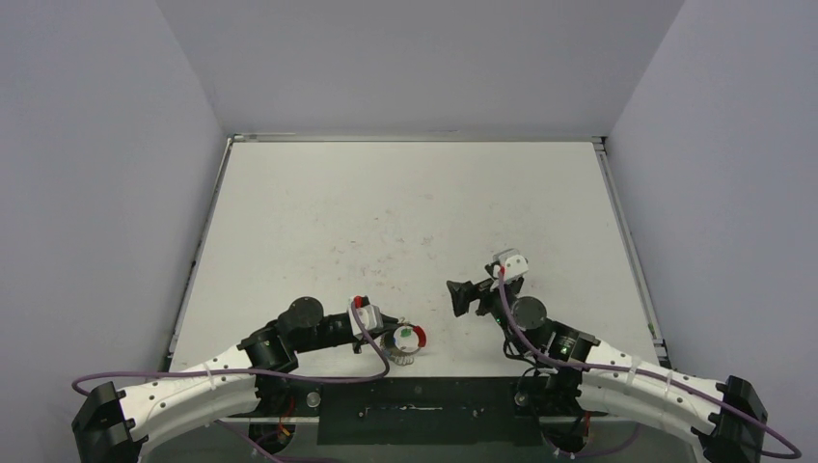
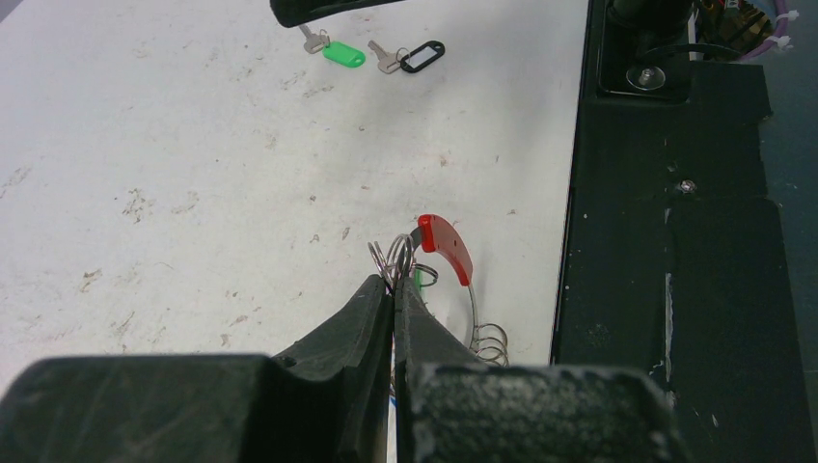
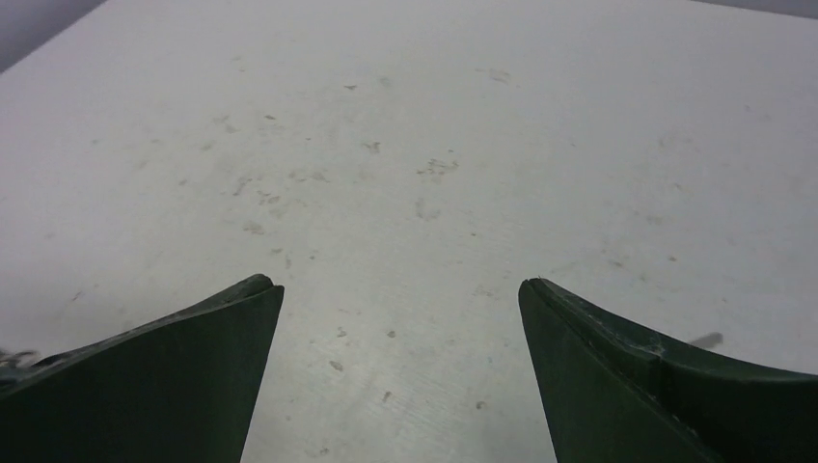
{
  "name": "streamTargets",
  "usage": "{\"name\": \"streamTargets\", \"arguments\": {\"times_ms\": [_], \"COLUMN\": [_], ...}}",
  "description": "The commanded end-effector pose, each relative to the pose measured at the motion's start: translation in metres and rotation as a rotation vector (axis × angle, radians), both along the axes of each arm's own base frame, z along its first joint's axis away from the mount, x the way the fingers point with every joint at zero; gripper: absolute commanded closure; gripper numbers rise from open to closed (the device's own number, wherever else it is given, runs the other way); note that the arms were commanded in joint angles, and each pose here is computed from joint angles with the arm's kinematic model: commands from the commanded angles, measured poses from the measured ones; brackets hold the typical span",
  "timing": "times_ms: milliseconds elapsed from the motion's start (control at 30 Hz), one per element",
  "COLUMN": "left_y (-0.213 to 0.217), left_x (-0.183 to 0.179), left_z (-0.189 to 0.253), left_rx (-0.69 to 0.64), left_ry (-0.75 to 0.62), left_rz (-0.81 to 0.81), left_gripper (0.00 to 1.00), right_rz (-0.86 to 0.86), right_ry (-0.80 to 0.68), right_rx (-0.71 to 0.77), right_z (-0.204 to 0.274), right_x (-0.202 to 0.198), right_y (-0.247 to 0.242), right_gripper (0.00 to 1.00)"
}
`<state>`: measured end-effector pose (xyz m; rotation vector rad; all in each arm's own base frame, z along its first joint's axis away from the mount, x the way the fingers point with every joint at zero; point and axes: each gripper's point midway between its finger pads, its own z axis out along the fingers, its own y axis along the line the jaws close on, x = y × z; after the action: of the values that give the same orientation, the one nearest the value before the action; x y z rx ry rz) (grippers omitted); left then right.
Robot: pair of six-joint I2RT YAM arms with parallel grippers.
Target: Put the keys on the keyring
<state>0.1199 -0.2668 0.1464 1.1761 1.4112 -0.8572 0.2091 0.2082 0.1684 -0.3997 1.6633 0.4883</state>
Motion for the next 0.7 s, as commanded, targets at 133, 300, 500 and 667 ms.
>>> {"name": "streamTargets", "arguments": {"times_ms": [133,300,500,667], "left_y": [-0.006,-0.006,-0.006,-0.005], "left_x": [0.003,0.004,0.004,0.004], "left_z": [0.027,0.026,0.024,0.024], "left_rx": [-0.06,-0.06,-0.058,-0.057], "left_ry": [-0.039,-0.036,-0.033,-0.033], "left_rz": [0.0,0.003,0.006,0.007], "left_gripper": [1.0,1.0,1.0,1.0], "right_rz": [-0.366,-0.382,-0.528,-0.619], "right_ry": [0.26,0.415,0.669,0.762], "right_rx": [-0.071,-0.048,-0.034,-0.106], "right_z": [-0.03,-0.046,-0.077,-0.094], "right_x": [0.03,0.041,0.048,0.045], "right_y": [-0.055,-0.061,-0.098,-0.12], "right_gripper": [0.0,0.0,0.0,0.06]}}
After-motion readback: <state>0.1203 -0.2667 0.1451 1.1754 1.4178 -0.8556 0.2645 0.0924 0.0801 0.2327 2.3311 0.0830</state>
